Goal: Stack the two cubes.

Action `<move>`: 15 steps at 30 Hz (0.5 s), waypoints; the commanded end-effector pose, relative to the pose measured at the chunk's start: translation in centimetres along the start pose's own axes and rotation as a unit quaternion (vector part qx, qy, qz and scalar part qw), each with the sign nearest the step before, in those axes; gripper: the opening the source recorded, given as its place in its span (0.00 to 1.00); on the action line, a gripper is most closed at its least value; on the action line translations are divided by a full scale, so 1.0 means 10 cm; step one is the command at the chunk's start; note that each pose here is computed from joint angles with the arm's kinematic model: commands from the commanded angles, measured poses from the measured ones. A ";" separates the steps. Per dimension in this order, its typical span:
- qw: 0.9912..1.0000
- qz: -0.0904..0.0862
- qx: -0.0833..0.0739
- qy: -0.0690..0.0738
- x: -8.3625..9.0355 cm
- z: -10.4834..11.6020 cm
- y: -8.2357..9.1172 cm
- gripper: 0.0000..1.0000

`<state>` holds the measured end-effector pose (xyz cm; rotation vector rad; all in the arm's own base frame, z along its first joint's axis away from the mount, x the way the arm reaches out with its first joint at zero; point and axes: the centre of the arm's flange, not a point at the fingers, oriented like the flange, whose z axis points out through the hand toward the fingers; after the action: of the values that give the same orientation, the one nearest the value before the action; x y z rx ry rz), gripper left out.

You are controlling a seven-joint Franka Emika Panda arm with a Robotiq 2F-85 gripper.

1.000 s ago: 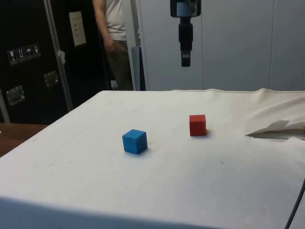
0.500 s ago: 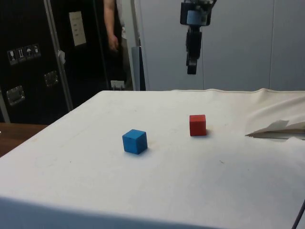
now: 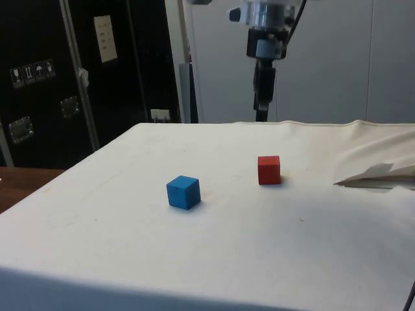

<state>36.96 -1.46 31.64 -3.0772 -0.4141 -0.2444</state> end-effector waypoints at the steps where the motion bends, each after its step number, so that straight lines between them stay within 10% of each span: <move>1: 1.000 -0.002 0.001 0.001 0.02 0.07 0.01 1.00; 15: 1.000 -0.018 -0.008 -0.022 0.00 0.52 0.06 1.00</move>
<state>37.94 -1.80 26.62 -3.0960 -0.4660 -0.1757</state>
